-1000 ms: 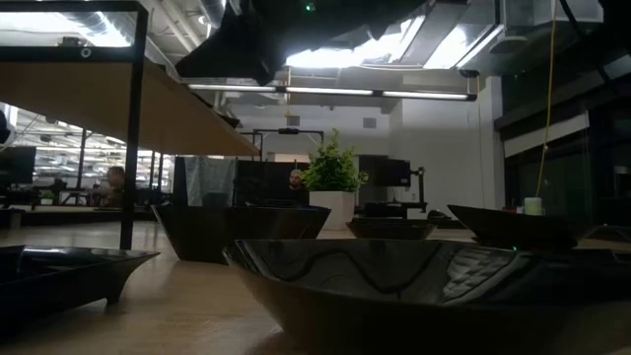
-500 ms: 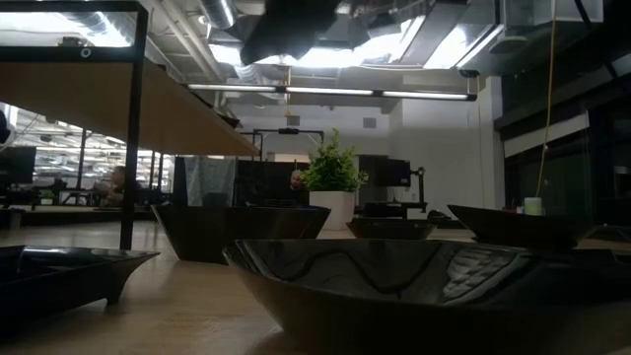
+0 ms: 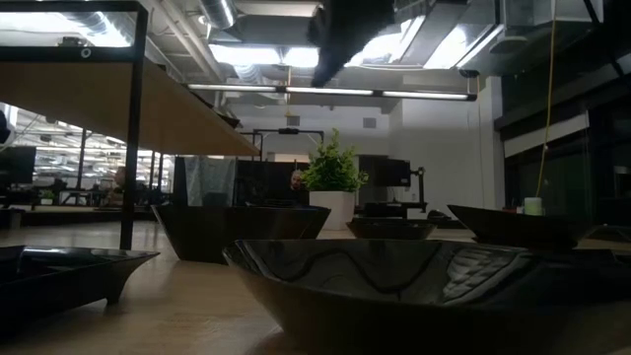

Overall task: Pick & Place Mini shaped plates
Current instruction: Stack the black distorted square plate on top of the black distorted square plate on the shelf

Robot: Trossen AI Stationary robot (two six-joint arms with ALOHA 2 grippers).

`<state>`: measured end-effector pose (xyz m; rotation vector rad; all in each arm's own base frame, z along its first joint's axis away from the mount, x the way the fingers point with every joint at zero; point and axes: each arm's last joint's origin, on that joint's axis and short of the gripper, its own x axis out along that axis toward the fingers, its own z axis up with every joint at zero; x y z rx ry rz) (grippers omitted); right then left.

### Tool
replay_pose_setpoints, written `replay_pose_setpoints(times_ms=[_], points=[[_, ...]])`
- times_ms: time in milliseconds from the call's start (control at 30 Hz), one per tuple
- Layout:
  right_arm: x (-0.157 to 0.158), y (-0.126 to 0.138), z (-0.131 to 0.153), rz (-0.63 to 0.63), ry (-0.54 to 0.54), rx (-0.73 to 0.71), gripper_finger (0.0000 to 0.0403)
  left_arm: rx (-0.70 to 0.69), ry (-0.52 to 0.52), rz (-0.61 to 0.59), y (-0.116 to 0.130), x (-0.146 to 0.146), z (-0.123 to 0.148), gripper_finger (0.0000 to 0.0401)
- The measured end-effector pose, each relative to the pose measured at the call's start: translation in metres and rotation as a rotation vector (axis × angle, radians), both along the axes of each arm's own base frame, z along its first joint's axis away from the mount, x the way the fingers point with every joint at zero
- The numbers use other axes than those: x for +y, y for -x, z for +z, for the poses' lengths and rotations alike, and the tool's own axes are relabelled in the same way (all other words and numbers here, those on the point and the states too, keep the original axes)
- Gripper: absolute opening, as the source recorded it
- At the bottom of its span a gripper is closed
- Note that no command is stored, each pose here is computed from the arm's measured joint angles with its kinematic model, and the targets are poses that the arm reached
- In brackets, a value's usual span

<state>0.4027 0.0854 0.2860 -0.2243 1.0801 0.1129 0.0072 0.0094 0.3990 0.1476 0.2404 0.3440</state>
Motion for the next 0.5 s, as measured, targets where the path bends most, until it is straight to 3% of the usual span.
replay_pose_setpoints(times_ms=[200,500], points=[[-0.006,0.023,-0.014,-0.072,0.075,0.053,0.0003,0.000,0.000,-0.001,0.000,0.000,0.000,0.0004],[-0.017,0.066,-0.030,-0.148,0.042,-0.091,0.0004,0.000,0.000,0.000,0.000,0.000,0.000,0.0004]])
